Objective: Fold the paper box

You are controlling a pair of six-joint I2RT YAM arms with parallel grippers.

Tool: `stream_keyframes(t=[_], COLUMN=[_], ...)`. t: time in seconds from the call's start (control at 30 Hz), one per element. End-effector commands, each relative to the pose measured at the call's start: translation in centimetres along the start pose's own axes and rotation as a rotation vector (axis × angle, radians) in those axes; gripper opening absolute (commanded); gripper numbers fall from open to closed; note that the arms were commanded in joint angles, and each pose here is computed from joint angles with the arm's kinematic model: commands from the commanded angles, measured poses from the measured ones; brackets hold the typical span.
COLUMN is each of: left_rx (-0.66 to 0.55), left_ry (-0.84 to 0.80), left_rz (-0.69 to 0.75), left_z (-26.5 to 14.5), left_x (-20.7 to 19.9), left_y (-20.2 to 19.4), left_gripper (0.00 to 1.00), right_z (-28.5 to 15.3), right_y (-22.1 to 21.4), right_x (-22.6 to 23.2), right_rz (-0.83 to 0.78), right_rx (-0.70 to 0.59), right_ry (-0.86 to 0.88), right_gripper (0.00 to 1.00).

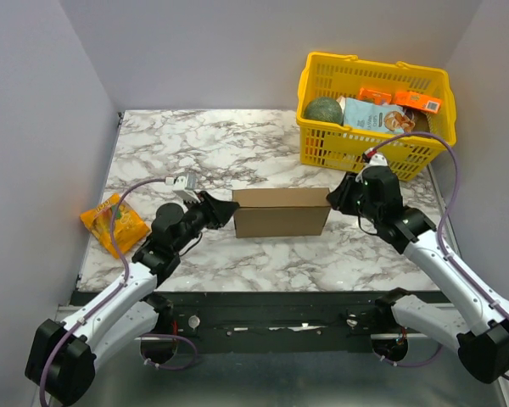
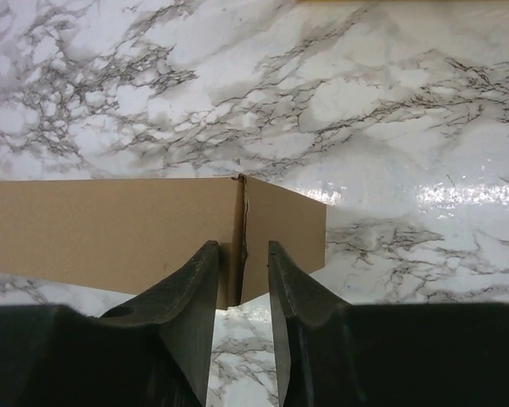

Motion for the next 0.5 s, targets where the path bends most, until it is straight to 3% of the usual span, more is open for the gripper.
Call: stream_keyframes(t=[0.0, 0.1, 0.33, 0.47], left_rx=[0.253, 0.231, 0.197, 0.181], left_ry=[0.353, 0.335, 0.324, 0.353], left_rz=[0.052, 0.071, 0.140, 0.190], left_z=[-1.9, -1.2, -0.1, -0.1], left_x=[4.5, 3.3, 1.0, 0.2], left_y=[-3.0, -1.6, 1.5, 3.1], left_gripper=[0.36, 0.42, 0.71, 0.77], right_z=[0.0, -0.3, -1.6, -2.1], right_y=[-2.1, 0.1, 2.0, 2.3], right_x=[-0.5, 0.3, 1.3, 1.2], right_rz=[-0.068, -0.074, -0.046, -0.021], right_rx=[0.251, 0.196, 0.143, 0.127], right_ry=[-0.045, -0.011, 0.083, 0.122], right_gripper=[0.44, 0.55, 0.71, 0.77])
Point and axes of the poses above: each gripper's point midway between its finger pads, its own z axis out along the fingers, its own x axis along the line the jaws close on, y = z × x, the point moved 10 cm from there along -z, back along the fingers, and after that the axes turned 8 degrees about -z, right-handed, at the moved point
